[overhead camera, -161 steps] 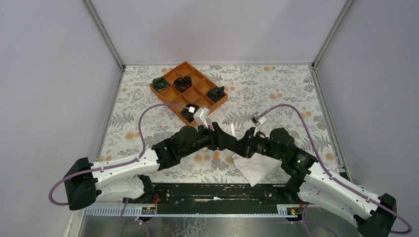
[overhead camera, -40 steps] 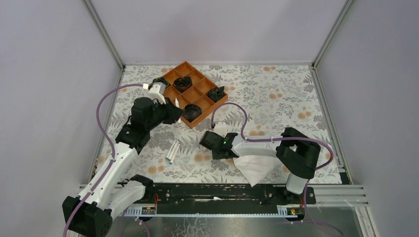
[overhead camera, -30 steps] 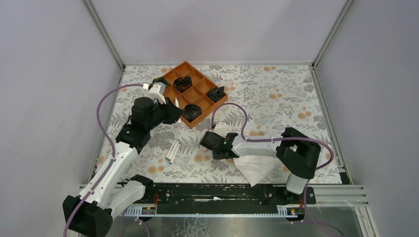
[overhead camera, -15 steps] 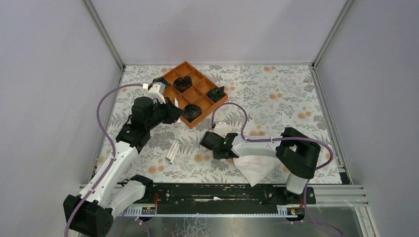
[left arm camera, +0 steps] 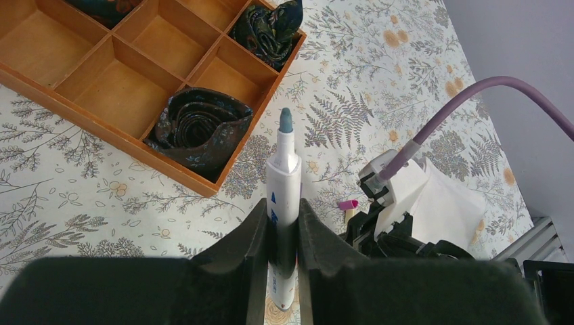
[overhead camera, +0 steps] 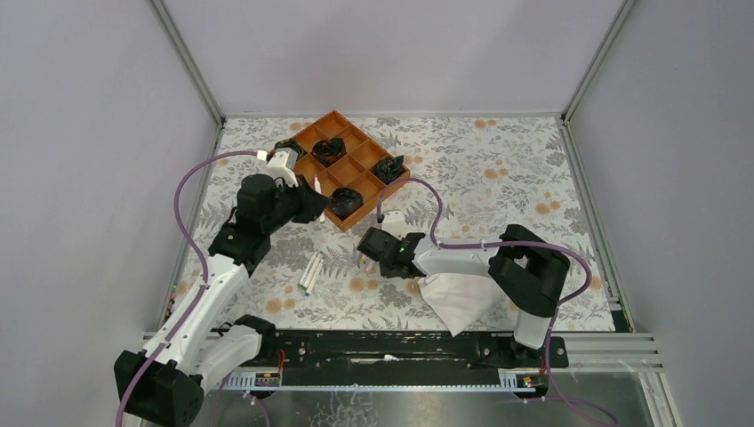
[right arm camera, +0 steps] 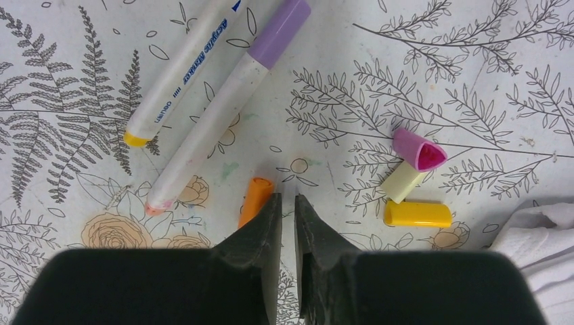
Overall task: Insert the pens into the pen caps
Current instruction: Insert the pen cap onto the pen.
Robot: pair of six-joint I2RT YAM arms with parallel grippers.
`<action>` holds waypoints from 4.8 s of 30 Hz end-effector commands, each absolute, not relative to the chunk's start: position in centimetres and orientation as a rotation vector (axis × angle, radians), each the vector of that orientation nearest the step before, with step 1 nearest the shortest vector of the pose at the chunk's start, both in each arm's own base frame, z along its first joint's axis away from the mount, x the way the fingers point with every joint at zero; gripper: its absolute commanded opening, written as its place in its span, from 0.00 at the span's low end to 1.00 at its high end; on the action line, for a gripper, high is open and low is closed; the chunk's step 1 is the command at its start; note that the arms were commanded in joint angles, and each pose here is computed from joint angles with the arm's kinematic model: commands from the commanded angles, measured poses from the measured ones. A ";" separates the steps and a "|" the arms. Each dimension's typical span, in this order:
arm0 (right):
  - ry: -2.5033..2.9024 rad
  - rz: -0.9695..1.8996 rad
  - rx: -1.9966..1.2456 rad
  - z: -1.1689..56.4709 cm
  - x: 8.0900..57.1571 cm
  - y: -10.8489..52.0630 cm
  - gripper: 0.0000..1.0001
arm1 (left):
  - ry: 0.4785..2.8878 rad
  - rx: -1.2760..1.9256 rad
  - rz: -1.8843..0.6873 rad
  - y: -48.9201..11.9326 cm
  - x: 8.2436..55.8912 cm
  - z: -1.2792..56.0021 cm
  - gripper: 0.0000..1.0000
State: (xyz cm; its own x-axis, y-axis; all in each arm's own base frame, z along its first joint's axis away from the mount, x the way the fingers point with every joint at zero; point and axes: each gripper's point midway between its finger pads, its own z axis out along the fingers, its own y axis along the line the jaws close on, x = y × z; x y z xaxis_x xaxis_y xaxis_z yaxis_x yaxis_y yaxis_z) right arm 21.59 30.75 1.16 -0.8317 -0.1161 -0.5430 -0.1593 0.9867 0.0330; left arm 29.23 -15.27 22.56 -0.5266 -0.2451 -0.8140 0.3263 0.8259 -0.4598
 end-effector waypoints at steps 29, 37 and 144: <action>2.566 0.154 -0.189 3.1 22.6 33.1 0.30 | 1.978 0.062 -0.701 -14.8 29.2 22.8 0.00; 2.591 0.146 -0.192 2.3 22.0 33.1 0.29 | 1.975 0.060 -0.702 -14.8 29.2 22.9 0.00; 1.891 1.047 -0.358 20.5 18.8 32.5 0.00 | 1.644 0.546 -1.323 -30.5 16.5 15.9 0.00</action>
